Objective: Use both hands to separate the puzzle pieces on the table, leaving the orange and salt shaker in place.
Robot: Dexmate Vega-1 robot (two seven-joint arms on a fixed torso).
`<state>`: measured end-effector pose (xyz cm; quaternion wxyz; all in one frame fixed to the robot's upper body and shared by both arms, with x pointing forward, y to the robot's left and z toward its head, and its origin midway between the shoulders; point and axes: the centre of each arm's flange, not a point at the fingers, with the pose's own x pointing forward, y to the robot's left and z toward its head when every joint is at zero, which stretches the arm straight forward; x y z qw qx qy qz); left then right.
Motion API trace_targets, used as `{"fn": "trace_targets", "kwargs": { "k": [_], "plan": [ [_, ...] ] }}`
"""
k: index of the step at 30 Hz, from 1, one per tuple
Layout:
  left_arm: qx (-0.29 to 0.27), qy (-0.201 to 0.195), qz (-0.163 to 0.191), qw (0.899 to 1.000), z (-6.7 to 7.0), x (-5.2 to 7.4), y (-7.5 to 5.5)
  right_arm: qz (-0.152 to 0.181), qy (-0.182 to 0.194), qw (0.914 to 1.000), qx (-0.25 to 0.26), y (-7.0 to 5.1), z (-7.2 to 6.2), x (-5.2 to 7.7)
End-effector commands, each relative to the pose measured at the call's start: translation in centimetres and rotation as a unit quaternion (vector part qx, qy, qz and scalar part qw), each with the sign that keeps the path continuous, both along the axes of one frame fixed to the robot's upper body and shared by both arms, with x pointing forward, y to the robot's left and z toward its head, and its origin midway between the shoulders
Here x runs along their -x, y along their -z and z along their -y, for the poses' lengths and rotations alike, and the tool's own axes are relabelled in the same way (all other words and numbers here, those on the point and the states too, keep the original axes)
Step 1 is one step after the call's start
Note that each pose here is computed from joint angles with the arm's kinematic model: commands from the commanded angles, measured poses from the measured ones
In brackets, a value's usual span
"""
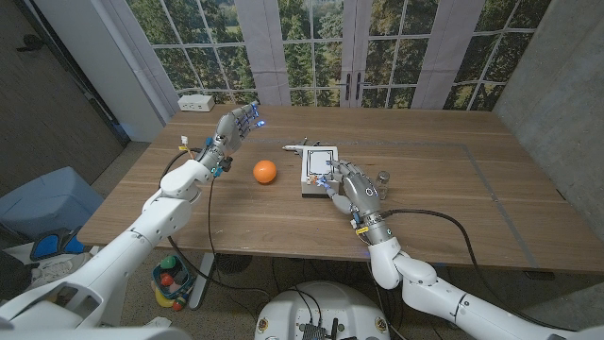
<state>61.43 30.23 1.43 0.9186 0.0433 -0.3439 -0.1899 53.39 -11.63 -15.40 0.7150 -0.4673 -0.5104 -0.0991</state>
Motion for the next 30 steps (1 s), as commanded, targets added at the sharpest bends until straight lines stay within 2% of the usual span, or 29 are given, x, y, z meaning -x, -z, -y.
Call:
{"fn": "trace_targets", "kwargs": {
  "k": [1,15,25,26,30],
  "plan": [
    [0.000,0.000,-0.005,1.000,-0.1,-0.3,0.0,-0.016,-0.021,0.9996,-0.004,0.1,-0.5,-0.4],
    [-0.001,0.001,0.004,1.000,0.2,-0.3,-0.2,0.038,-0.029,0.9972,-0.057,-2.4,0.5,0.3],
    [-0.021,-0.010,0.033,0.999,0.7,0.3,-1.0,0.049,-0.030,0.9957,-0.072,-2.9,0.9,0.5],
    [-0.024,-0.011,0.036,0.999,0.8,0.4,-1.0,0.045,-0.043,0.9953,-0.074,-2.9,0.9,0.6],
    [-0.033,-0.014,0.046,0.998,1.2,0.8,-1.3,0.051,-0.043,0.9944,-0.081,-3.1,1.1,0.7]
  ]
}}
